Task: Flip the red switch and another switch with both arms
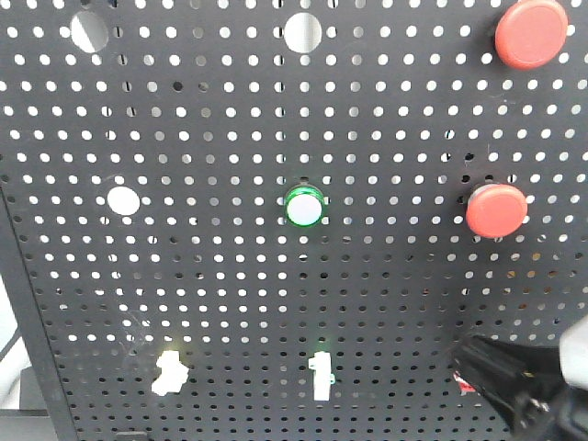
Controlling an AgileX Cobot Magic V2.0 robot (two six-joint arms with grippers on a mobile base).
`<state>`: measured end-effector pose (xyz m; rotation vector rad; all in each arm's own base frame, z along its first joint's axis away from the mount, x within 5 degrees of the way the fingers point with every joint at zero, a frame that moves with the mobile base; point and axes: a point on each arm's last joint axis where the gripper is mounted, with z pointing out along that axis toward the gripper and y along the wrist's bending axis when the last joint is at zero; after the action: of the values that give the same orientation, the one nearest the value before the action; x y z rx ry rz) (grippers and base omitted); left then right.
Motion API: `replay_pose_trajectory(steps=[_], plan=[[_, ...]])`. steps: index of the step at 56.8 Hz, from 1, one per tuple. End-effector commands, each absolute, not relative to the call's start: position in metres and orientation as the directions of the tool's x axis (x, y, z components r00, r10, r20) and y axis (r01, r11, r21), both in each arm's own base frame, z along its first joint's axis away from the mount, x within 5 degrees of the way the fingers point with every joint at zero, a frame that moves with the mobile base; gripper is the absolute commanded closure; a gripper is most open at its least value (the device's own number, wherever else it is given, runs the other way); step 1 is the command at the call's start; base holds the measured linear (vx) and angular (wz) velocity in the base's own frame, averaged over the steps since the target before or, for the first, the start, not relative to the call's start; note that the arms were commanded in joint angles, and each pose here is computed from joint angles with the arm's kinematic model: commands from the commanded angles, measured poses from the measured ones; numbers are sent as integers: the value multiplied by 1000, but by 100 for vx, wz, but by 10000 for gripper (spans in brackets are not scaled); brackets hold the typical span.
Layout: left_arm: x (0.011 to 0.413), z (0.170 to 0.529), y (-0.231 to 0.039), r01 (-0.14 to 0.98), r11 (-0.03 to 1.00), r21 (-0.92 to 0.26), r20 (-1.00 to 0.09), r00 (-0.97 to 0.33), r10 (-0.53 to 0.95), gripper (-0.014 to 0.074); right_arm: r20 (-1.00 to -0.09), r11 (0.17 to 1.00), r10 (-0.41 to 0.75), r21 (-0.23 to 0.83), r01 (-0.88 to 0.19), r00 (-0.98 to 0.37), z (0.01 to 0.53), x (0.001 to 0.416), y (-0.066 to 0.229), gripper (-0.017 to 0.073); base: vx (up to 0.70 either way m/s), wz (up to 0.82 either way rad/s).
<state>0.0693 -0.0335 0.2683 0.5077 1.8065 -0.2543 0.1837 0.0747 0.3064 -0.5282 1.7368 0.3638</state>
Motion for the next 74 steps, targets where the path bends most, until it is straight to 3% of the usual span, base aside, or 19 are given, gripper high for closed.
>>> replay_pose_trajectory(steps=[1, 11, 20, 41, 50, 66, 74], plan=[[71, 284, -35, 463, 883, 79, -978, -138, 159, 591, -973, 803, -118, 25, -596, -200, 307, 189, 84, 565, 0, 0], [71, 283, -35, 463, 883, 79, -977, -140, 160, 591, -953, 715, -164, 62, -696, -254, 295, 188, 95, 565, 0, 0], [71, 283, -35, 463, 883, 78, -977, -141, 160, 591, -933, 705, -221, 49, -708, -285, 290, 186, 95, 565, 0, 0], [71, 283, -35, 463, 883, 76, -978, -140, 158, 591, -957, 689, -215, -9, -725, -193, 309, 166, 91, 565, 0, 0], [71, 283, -35, 463, 883, 74, -978, -139, 154, 591, -948, 650, -291, -95, -754, -131, 316, 146, 87, 565, 0, 0], [71, 283, -35, 463, 883, 74, -979, -136, 153, 591, -971, 806, -239, -192, -559, -11, 348, 90, 53, 565, 0, 0], [71, 283, -35, 461, 885, 60, -979, -144, 141, 591, -983, 885, -168, -183, -428, 73, 344, 60, 34, 565, 0, 0]])
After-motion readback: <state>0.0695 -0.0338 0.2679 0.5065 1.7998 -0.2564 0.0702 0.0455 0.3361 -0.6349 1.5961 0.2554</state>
